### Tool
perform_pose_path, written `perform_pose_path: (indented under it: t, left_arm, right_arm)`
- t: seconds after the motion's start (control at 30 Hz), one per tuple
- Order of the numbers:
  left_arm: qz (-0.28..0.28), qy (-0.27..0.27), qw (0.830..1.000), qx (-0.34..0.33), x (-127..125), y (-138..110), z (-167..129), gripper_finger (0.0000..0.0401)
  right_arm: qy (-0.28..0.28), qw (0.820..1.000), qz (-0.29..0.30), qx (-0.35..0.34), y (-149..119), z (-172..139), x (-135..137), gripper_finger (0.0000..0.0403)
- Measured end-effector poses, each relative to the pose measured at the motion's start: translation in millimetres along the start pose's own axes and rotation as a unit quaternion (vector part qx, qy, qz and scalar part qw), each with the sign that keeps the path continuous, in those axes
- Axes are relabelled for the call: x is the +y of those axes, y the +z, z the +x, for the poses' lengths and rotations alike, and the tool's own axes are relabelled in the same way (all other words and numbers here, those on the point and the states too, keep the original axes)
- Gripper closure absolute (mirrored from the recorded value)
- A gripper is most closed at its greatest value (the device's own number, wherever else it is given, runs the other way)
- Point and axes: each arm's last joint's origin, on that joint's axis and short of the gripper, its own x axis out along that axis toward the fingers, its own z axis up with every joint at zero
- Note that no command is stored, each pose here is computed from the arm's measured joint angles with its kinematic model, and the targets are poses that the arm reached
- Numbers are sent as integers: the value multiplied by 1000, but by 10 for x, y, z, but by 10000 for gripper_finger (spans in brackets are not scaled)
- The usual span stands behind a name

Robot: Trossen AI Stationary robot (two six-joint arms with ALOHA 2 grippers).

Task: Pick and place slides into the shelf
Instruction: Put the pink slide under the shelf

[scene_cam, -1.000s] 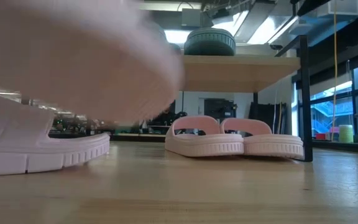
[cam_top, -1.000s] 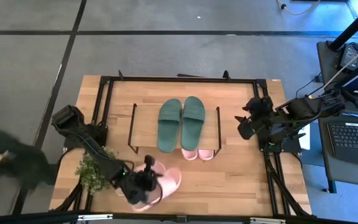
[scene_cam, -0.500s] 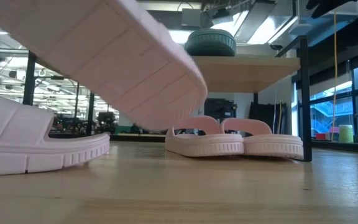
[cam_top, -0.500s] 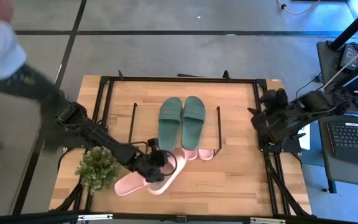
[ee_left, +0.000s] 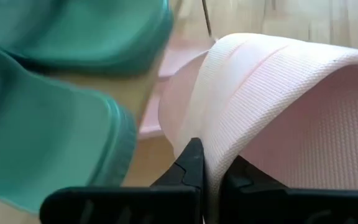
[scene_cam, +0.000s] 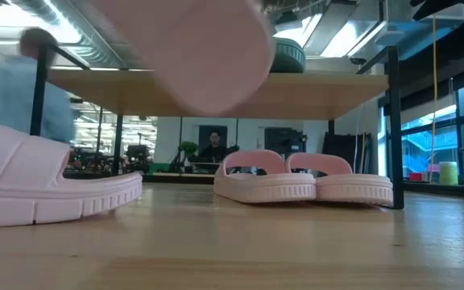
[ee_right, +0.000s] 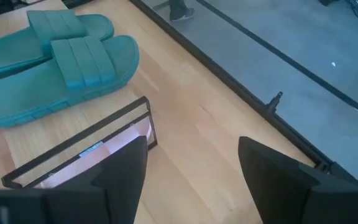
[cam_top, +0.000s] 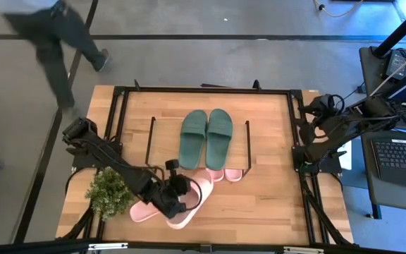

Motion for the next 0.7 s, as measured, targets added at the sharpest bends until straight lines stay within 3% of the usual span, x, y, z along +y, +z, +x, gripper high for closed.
perform_pose_path:
  t: [0.13,0.33,0.47,0.7]
  left_arm:
    - [-3,26,1000,15,-78,167,-72,399]
    - [-5,63,996,66,-297,280,74,399]
    - [-40,90,991,93,-468,345,164,399]
    - [-65,143,972,172,-679,267,475,399]
  right_arm:
    - [6,1000,-13,-5,-12,-31,-58,150]
    - [14,1000,-25,-7,-26,-56,-105,150]
    - [19,999,-39,-6,-33,-64,-120,150]
    - [26,997,-67,1,-36,-62,-112,150]
